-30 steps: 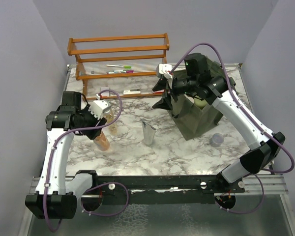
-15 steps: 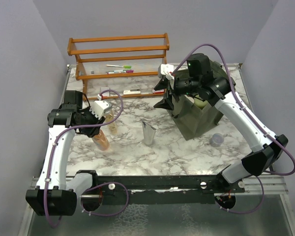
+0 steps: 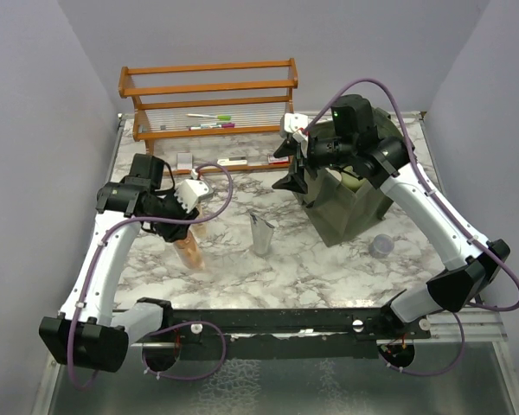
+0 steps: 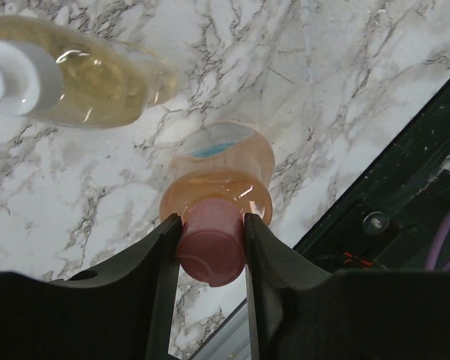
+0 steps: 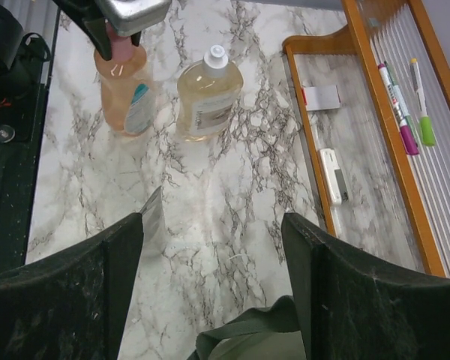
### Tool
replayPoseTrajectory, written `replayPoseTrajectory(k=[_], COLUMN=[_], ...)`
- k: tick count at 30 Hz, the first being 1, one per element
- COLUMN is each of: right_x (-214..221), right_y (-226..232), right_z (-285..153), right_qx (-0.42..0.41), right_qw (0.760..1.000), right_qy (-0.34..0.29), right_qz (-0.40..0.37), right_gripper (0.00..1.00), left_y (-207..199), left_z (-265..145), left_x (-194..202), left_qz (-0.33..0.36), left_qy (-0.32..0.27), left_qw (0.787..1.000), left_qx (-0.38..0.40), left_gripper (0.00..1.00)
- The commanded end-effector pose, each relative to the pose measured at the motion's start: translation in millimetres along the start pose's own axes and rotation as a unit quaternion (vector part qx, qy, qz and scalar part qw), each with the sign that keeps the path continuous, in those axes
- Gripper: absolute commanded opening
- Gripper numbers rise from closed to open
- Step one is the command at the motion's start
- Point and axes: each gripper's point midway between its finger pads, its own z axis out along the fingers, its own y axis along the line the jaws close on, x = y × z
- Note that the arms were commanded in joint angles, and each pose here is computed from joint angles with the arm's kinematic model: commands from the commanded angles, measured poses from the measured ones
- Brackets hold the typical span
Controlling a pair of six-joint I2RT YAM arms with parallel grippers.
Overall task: Place the personal care products into the canvas bag
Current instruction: Pick up the care product from the center of the board, then place the care product at the center of the board.
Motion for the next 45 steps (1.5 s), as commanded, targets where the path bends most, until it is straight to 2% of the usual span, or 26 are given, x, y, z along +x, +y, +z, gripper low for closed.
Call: replayPoseTrajectory(k=[1, 9, 16, 28, 34, 45], right_x=[-4, 0, -1, -8, -7, 4], right_y=[2, 1, 9, 13, 10, 3], right_z=[-6, -4, -11, -30, -34, -32], right_qx=[0.012, 0.011, 0.01, 0.022, 0.029, 0.037], right_qw=[1.0, 1.0, 1.0, 0.999, 0.999, 0.999], right_qy=[0.001, 0.007, 0.002, -0.006, -0.004, 0.005], right_qz=[-0.015, -0.014, -0.023, -0.025, -0.024, -0.016], right_gripper=[0.74, 0.74, 0.74, 0.74, 0.74, 0.74], left_y=[-15, -22, -12, 37, 59, 52], left_z=[-10, -1, 2, 28, 64, 90], left_x=[-24, -60, -116, -205, -221, -214], left_qz=[0.039, 0.089, 0.107, 0.041, -0.01, -0.021], left_qy=[-0.025, -0.043, -0.096, -0.131, -0.111, -0.091], left_qw=[0.999, 0.994, 0.989, 0.99, 0.994, 0.996], left_qx=[0.023, 0.044, 0.04, -0.015, -0.024, -0.004], left_gripper=[0.0, 0.0, 0.0, 0.0, 0.0, 0.0])
